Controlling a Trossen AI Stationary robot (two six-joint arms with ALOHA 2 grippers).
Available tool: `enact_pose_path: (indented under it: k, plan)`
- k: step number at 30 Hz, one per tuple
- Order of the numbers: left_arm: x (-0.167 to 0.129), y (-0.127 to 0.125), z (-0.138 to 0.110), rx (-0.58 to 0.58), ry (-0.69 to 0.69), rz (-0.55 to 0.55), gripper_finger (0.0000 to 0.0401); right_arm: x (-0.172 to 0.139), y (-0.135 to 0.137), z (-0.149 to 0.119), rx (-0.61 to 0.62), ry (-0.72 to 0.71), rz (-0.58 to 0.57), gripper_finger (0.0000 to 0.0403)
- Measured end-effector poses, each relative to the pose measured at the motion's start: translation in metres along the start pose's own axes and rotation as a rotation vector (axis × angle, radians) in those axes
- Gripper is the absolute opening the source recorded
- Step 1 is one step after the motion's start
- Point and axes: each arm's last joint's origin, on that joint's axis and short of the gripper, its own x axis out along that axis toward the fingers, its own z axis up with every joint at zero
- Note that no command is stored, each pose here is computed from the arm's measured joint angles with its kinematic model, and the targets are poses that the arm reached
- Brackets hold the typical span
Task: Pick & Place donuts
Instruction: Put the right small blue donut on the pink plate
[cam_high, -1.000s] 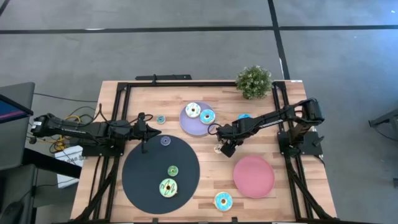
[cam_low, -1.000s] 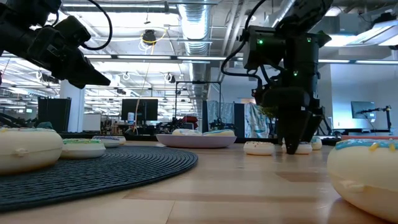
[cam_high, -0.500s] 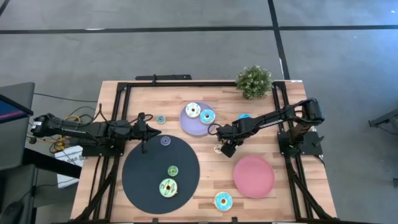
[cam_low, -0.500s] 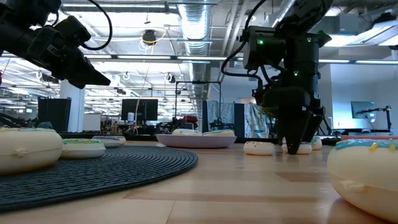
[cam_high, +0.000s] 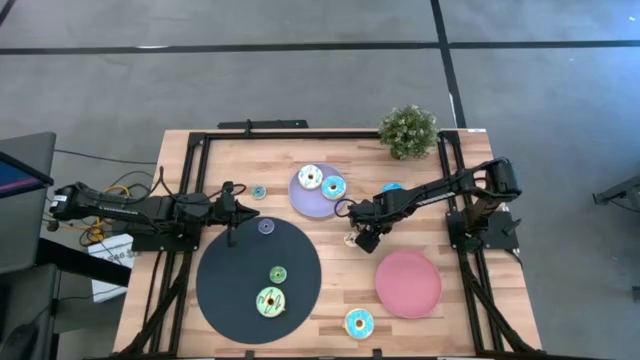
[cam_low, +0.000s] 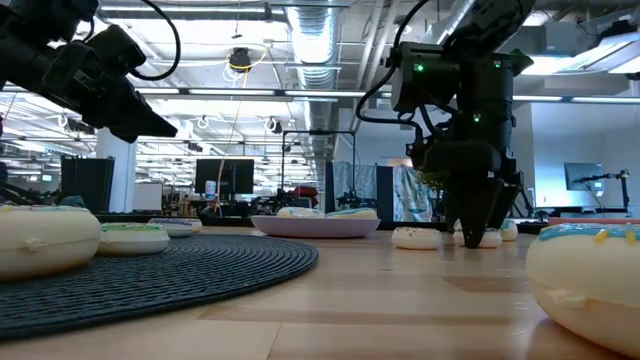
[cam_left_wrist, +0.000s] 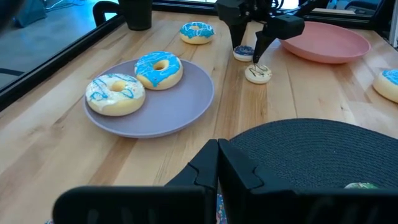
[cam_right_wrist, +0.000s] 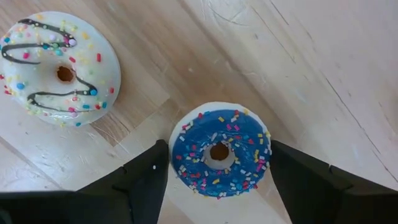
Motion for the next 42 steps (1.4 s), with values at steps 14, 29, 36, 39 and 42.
enact_pose_path:
  k: [14, 29, 36, 39, 42]
  plan:
    - [0.000, 0.000, 0.000, 0.000, 0.000, -0.003, 0.0000, -0.009, -0.003, -0.004, -0.002, 0.009, -0.005, 0.0230]
    - [0.000, 0.000, 0.000, -0.006, -0.002, -0.007, 0.0000, -0.063, 0.006, -0.097, 0.164, -0.091, 0.104, 0.0230]
    - [0.000, 0.000, 0.000, -0.006, -0.002, -0.006, 0.0000, -0.050, 0.023, -0.157, 0.359, -0.029, 0.136, 0.0230]
    - [0.000, 0.000, 0.000, -0.006, -0.002, -0.006, 0.0000, -0.045, 0.029, -0.174, 0.415, -0.007, 0.113, 0.0230]
    - [0.000, 0.000, 0.001, 0.003, -0.007, -0.006, 0.0000, -0.040, 0.033, -0.186, 0.461, 0.003, 0.079, 0.0230]
